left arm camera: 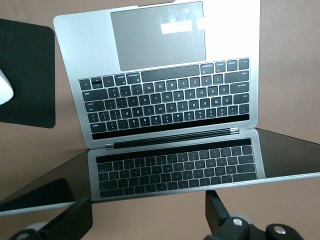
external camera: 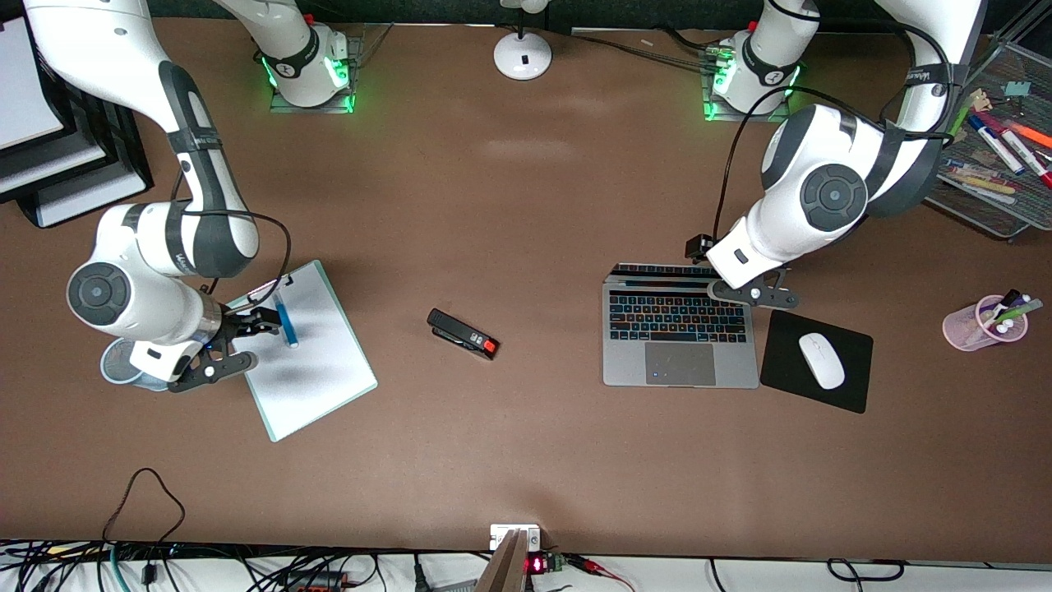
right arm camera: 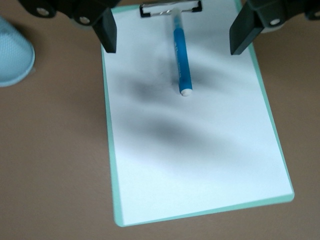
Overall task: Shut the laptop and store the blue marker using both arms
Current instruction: 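Grasp the blue marker with the right gripper while the left gripper pushes the lid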
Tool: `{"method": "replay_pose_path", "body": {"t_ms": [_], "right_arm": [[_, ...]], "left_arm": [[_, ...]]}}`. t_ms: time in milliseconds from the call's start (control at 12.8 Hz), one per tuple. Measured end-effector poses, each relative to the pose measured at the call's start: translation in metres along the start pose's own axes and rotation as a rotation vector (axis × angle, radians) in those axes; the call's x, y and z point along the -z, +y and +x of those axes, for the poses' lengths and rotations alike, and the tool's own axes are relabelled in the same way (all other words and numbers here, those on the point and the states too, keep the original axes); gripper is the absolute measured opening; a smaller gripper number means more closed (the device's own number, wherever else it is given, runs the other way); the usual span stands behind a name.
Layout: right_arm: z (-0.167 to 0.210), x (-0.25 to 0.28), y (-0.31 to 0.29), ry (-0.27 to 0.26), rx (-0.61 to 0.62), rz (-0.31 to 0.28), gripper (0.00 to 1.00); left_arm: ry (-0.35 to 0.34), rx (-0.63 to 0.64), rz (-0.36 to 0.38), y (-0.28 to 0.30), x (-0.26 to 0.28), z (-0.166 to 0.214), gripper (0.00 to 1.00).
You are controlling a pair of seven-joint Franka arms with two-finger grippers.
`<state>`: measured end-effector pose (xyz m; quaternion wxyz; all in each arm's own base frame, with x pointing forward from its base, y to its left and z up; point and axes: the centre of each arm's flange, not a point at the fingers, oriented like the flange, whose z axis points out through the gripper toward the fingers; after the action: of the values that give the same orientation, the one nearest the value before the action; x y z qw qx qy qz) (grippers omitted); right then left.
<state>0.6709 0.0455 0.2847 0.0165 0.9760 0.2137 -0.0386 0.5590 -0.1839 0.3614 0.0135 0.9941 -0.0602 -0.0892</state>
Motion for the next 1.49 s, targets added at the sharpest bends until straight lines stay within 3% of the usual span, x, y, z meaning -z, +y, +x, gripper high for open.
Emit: {"method": "replay_pose_path", "body": {"t_ms": [548,1017,1096,1487], "right_arm": [[0.002,-0.064,0.000,-0.003,0.052,-0.005,1.00],[0.001,-0.084,-0.007,-0.017,0.032,0.037,1.00],[-0.001,-0.088,-0.008,-0.025,0.032,0.039,0.94],[-0.014,-0.108,-0.012,-0.052,0.030,0.049,0.86]], "left_arm": [[0.026,0.000,-0.019,0.003,-0.018,0.013,1.00],[0.070,0.006,-0.036,0.004,-0.022,0.024,1.00],[0.066,0.009,-0.039,0.005,-0.027,0.026,1.00],[0.042,0.018,-0.052,0.011,-0.055,0.035,1.00]]}}
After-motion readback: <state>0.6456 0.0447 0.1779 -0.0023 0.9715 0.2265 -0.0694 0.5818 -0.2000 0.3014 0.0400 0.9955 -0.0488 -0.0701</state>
